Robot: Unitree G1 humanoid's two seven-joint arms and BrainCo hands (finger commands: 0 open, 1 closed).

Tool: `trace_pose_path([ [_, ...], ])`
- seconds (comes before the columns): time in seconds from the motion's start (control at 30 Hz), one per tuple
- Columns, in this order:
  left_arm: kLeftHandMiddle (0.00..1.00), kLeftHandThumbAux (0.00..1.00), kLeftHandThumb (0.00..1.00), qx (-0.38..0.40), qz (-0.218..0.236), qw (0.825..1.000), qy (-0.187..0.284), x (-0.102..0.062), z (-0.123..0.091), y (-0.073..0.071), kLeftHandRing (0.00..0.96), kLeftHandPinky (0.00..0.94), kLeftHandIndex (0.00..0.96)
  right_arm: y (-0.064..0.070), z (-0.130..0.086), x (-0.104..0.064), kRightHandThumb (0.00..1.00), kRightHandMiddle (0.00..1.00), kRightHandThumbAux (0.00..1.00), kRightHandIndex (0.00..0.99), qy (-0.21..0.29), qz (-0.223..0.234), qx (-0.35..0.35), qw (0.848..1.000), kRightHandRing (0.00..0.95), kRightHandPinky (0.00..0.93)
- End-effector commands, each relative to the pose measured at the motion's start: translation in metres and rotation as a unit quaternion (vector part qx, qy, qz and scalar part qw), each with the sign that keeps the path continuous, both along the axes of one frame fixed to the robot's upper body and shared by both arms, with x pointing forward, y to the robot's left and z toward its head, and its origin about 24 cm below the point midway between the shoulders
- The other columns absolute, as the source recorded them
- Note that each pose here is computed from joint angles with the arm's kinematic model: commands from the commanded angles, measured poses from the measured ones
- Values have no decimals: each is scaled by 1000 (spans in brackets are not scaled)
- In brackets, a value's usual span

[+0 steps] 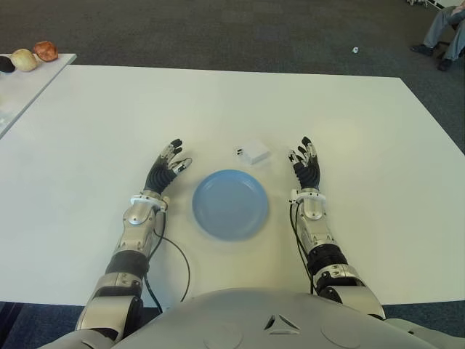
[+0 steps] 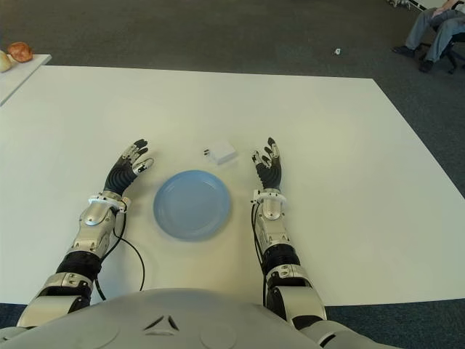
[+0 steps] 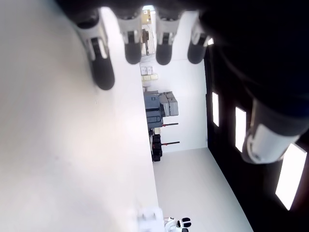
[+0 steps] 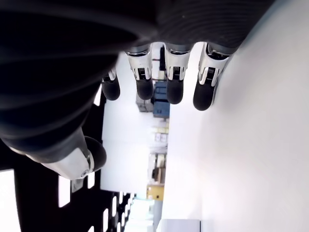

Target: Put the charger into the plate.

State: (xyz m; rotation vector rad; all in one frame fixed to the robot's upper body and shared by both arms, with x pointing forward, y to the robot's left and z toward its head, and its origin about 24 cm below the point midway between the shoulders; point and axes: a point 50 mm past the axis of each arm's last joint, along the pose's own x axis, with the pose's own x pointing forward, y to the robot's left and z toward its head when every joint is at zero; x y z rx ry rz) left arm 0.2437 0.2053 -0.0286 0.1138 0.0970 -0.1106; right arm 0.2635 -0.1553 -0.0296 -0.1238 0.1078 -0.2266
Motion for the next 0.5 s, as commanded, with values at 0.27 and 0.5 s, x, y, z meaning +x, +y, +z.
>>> trace_pose_path([
  [0.27, 0, 594, 0, 0, -1, 1000, 25, -4, -10, -2, 0, 0, 0, 2, 0, -10, 274, 26, 510, 18, 39, -46, -65, 996, 33, 65],
  [0.5, 0, 591, 0, -4, -1, 1000, 29, -4, -14, -4, 0, 0, 0, 1, 28, 14, 342, 1, 420, 1, -8, -33, -133, 991, 2, 5],
])
